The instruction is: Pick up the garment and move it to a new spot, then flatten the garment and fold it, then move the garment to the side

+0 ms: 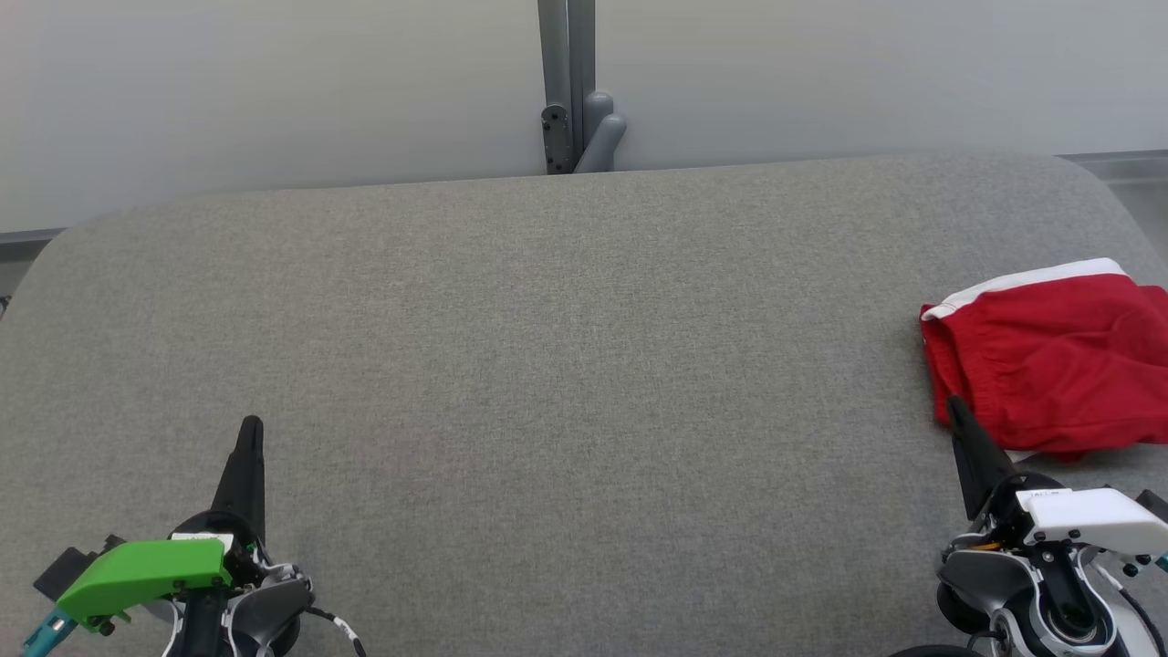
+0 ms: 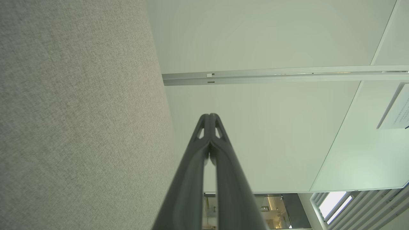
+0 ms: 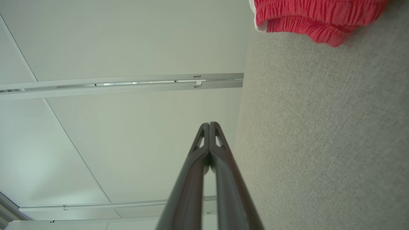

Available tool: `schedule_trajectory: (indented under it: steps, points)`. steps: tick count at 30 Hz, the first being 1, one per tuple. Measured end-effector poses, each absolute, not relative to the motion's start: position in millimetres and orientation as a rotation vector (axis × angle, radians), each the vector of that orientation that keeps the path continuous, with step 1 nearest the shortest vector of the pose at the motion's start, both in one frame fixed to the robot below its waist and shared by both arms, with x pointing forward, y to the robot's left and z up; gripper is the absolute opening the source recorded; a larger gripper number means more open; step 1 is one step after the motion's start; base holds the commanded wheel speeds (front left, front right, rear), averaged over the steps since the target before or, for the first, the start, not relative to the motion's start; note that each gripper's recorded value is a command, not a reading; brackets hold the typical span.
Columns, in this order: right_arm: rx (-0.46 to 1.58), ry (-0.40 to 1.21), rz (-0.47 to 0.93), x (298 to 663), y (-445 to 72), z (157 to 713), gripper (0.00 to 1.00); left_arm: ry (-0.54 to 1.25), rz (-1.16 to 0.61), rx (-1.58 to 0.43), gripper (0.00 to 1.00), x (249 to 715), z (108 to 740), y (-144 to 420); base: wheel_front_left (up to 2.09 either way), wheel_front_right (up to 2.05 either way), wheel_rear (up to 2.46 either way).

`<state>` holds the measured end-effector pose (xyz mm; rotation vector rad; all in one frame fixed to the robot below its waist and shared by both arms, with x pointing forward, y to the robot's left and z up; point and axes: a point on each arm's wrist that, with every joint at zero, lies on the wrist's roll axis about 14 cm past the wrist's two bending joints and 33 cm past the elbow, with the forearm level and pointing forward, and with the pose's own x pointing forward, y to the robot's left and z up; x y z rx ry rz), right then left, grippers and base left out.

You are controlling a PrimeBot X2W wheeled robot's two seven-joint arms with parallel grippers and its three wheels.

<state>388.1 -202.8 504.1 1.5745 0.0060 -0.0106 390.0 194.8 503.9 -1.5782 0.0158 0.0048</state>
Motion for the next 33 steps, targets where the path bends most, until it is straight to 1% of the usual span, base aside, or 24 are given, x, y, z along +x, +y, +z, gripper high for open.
schedule_trajectory:
  steps: [33]
  points:
    - [1.575,0.006,-0.011,388.1,-202.8,504.0,0.0,0.016,0.005,-1.578,0.0,390.0,504.0,194.8,0.0,0.0,0.0]
